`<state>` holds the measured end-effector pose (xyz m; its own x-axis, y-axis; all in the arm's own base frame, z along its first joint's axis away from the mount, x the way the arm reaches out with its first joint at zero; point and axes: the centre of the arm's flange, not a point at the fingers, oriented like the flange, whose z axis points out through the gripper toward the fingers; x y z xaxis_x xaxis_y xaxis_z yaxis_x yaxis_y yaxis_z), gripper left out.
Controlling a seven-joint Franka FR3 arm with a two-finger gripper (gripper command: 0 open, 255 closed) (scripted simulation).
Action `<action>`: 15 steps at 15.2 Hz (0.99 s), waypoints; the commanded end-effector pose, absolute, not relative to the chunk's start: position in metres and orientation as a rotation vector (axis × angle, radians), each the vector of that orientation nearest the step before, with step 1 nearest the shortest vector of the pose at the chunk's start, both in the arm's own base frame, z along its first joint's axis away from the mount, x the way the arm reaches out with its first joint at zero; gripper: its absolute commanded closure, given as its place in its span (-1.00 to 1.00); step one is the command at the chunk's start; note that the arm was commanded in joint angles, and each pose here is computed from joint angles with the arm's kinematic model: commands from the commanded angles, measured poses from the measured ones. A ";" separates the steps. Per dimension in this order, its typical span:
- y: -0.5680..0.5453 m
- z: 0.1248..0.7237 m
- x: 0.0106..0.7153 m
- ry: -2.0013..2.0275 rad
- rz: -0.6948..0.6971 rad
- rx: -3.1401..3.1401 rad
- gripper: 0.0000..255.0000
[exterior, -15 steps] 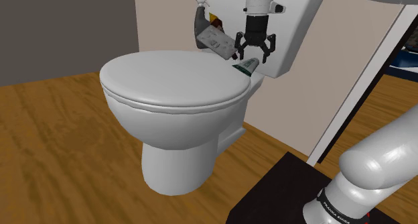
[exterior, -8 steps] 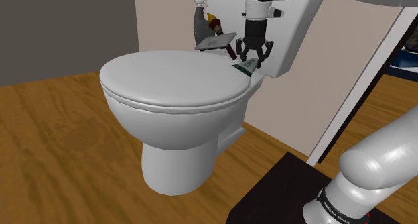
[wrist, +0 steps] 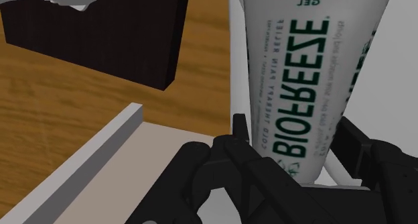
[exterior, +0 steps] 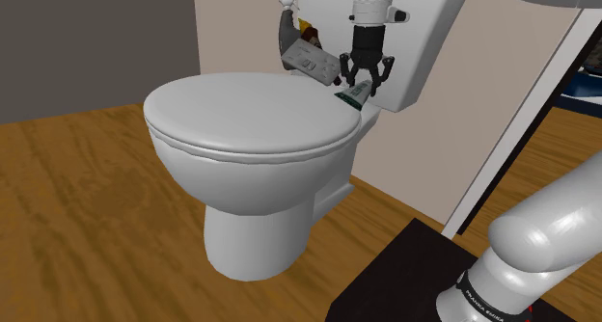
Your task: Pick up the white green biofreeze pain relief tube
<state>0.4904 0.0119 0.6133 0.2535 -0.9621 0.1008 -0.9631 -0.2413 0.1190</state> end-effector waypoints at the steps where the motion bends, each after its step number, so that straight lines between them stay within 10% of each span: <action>1: 0.012 0.623 0.491 -1.829 0.010 2.359 1.00; 15: 0.012 0.687 0.491 -1.829 0.010 2.359 1.00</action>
